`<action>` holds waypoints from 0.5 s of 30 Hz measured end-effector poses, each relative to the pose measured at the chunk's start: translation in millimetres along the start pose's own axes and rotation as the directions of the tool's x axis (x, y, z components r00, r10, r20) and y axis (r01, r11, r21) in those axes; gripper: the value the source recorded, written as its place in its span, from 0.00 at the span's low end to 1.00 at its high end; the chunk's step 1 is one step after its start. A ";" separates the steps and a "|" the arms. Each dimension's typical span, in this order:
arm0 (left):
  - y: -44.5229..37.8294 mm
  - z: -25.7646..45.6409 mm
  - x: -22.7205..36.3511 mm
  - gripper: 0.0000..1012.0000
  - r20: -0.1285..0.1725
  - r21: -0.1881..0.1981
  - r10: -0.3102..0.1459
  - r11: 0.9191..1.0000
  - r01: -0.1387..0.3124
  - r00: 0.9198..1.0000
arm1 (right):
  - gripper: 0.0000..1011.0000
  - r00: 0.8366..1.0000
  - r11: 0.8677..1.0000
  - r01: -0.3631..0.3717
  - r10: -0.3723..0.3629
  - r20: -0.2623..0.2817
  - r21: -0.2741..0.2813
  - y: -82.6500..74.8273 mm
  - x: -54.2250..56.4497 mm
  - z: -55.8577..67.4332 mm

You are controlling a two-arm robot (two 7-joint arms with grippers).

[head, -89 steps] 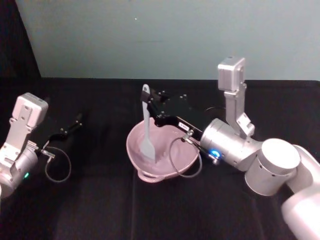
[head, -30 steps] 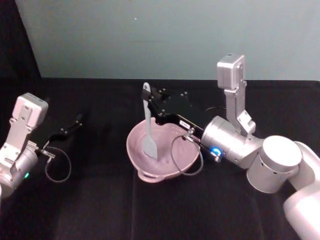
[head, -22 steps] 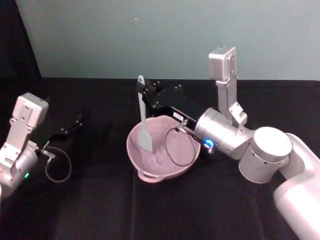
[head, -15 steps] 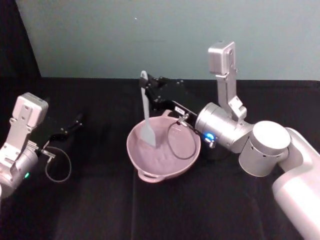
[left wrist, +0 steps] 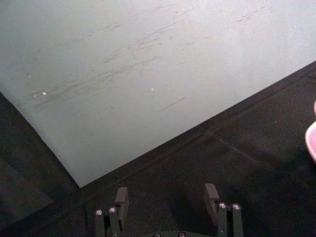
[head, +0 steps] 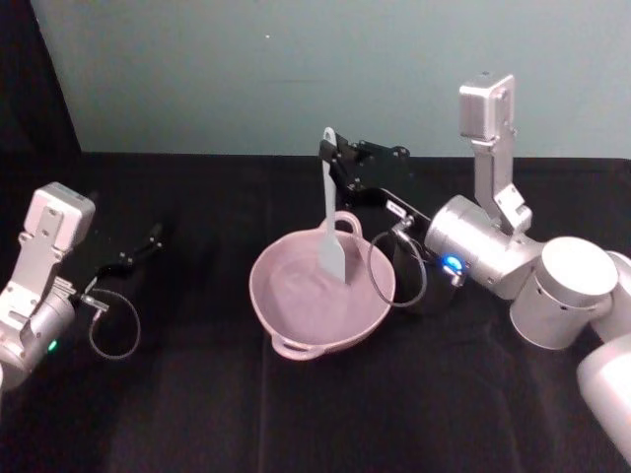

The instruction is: Use the one hand to pick up the spoon and stir the clear water in the bowl.

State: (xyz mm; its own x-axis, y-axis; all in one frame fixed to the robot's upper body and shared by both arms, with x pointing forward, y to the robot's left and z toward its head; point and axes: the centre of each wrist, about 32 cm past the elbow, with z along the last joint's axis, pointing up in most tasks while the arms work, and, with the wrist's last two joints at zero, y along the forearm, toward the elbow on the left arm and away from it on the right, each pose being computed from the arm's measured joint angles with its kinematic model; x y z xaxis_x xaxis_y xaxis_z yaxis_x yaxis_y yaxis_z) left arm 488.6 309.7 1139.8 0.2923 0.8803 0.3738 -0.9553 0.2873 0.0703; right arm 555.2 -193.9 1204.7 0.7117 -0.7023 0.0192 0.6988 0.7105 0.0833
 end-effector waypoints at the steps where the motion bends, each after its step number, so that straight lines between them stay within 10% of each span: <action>1: 0.0 0.0 0.0 1.00 0.000 0.000 0.000 1.000 0.000 1.000 | 0.11 1.000 1.000 0.002 -0.002 0.002 -0.002 -4.5 0.0 -0.2; 15: 0.0 0.0 0.0 1.00 0.000 0.000 0.000 1.000 0.000 1.000 | 0.11 1.000 1.000 -0.019 0.019 -0.017 0.021 -22.0 -17.8 -4.0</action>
State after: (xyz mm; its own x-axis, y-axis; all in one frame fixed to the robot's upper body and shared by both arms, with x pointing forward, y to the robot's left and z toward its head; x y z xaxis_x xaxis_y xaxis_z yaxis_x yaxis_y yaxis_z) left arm 488.6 309.7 1139.8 0.2923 0.8803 0.3737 -0.9552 0.2873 0.0703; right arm 527.4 -196.8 1198.6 0.7259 -0.6877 0.0038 0.6838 0.7223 0.1034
